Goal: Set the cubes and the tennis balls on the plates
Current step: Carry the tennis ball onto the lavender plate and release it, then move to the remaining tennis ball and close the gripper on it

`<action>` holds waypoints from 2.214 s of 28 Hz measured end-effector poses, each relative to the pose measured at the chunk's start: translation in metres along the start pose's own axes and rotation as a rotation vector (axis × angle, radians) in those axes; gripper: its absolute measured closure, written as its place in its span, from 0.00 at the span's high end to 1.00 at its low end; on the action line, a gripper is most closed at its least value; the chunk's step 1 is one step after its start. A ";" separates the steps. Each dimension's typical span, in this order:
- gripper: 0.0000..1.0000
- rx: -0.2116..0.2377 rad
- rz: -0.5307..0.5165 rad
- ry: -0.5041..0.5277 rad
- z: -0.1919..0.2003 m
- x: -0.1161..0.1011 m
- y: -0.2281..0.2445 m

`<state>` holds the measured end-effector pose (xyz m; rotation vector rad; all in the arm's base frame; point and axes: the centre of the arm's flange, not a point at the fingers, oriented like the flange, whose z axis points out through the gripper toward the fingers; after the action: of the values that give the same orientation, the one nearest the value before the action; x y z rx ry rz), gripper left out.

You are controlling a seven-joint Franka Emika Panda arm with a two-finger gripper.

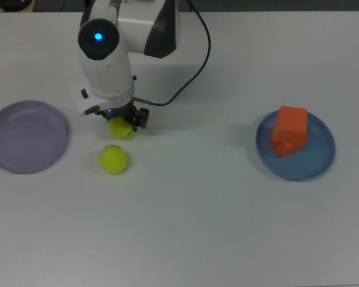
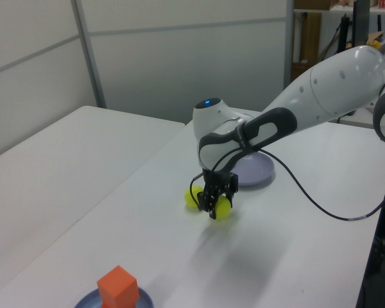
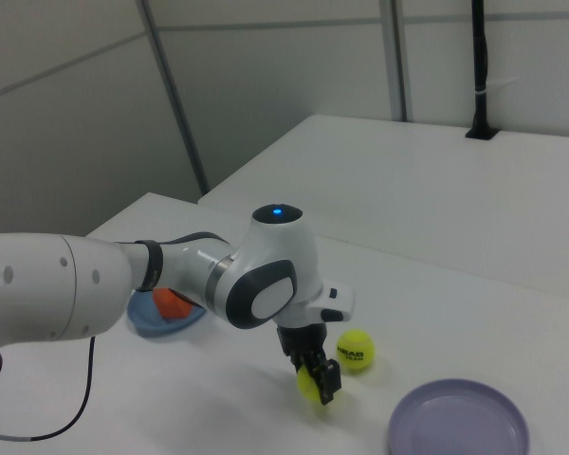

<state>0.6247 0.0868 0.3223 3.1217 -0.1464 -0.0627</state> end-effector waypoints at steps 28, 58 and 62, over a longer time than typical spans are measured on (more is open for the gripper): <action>0.69 0.155 0.156 0.112 -0.034 0.044 0.201; 1.00 0.248 0.109 0.154 -0.063 0.067 0.064; 1.00 0.251 0.102 0.178 -0.062 0.069 0.049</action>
<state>0.6915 0.0325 0.3819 3.3397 -0.3340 0.2533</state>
